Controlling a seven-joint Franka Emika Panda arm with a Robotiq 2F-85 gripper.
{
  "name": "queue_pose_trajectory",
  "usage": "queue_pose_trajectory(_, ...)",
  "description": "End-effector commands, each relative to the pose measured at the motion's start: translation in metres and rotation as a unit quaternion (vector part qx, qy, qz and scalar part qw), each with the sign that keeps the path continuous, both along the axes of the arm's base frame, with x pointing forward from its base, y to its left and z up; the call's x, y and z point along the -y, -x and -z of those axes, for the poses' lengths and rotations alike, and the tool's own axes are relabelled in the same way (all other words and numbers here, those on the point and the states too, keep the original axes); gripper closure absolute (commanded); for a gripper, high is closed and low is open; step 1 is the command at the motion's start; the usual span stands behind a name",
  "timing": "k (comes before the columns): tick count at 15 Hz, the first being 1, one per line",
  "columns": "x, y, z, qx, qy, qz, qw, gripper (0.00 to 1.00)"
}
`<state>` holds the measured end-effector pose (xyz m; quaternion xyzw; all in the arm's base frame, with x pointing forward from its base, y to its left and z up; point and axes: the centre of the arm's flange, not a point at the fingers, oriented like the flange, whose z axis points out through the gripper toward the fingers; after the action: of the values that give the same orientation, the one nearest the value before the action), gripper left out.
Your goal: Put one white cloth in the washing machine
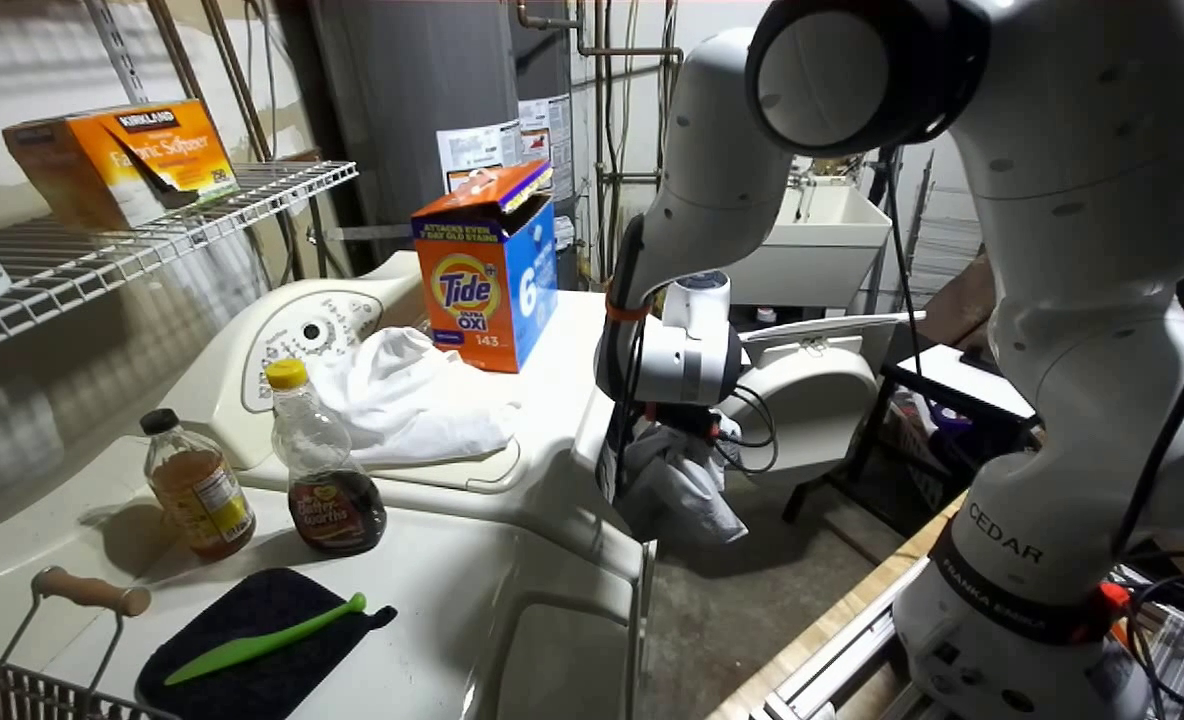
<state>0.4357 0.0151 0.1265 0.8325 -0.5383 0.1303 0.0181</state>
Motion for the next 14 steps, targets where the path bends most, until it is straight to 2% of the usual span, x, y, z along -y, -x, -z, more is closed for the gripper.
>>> queue_pose_trajectory(1,0.034,-0.006,0.075,-0.005,0.015,-0.045,0.9989,1.0)
queue_pose_trajectory(3,0.04,-0.007,0.088,-0.006,0.007,-0.079,0.9968,1.0)
queue_pose_trajectory(6,0.037,-0.015,0.103,0.007,-0.032,-0.123,0.9919,1.0)
queue_pose_trajectory(9,0.029,-0.021,0.117,0.008,-0.062,-0.146,0.9874,1.0)
queue_pose_trajectory(11,0.033,-0.013,0.135,0.003,-0.08,-0.154,0.9848,1.0)
queue_pose_trajectory(13,0.047,0.002,0.161,0.006,-0.078,-0.156,0.9847,1.0)
queue_pose_trajectory(14,0.059,0.01,0.176,0.014,-0.063,-0.151,0.9864,1.0)
